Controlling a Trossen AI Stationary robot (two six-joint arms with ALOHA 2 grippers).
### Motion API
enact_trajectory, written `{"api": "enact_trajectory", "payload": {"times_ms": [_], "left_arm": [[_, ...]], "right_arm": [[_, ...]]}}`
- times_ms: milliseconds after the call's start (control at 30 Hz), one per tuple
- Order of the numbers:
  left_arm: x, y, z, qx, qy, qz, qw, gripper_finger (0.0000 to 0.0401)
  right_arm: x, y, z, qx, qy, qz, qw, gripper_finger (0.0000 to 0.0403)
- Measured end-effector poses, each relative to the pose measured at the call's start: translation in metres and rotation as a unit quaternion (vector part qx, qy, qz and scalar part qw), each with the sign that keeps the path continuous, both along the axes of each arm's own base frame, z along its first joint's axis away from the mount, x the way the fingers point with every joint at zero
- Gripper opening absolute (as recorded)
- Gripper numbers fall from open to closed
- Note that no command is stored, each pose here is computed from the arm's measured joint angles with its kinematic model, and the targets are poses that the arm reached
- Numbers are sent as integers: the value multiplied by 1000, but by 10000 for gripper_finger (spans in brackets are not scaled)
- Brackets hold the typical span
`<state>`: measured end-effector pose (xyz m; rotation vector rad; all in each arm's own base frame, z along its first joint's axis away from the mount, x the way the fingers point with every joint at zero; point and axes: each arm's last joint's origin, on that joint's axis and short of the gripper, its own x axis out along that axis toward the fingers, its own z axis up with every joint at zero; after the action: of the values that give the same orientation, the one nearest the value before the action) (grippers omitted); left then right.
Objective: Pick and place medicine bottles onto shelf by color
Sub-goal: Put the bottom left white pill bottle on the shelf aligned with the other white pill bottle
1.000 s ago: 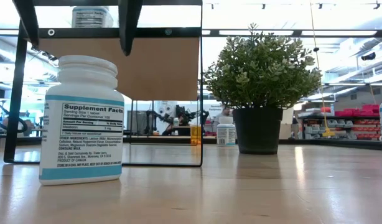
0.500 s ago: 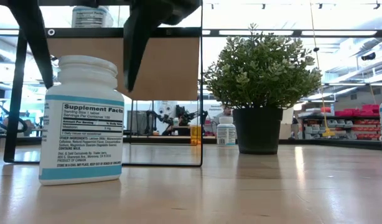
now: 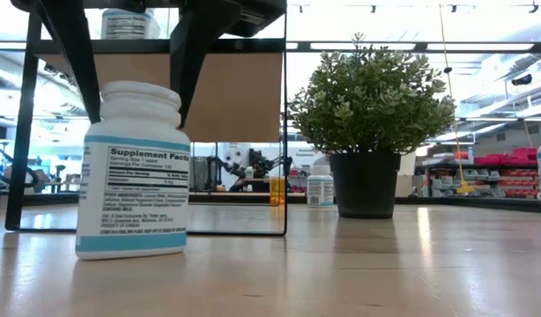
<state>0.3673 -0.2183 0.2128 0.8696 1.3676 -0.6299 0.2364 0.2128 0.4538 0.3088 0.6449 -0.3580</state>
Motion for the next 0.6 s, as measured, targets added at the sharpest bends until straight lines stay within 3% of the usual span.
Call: {"api": "enact_trajectory", "payload": {"times_ms": [200,433,600], "left_arm": [[0,0,0,0,0,0,1000,184],[0,0,1,-3,-3,24,1000,188],[3,-2,21,-21,-17,42,999,181]], "right_arm": [[0,0,0,-1,0,1,1000,273],[0,0,0,-1,0,1,1000,273],[0,0,0,-1,1,1,1000,273]]}}
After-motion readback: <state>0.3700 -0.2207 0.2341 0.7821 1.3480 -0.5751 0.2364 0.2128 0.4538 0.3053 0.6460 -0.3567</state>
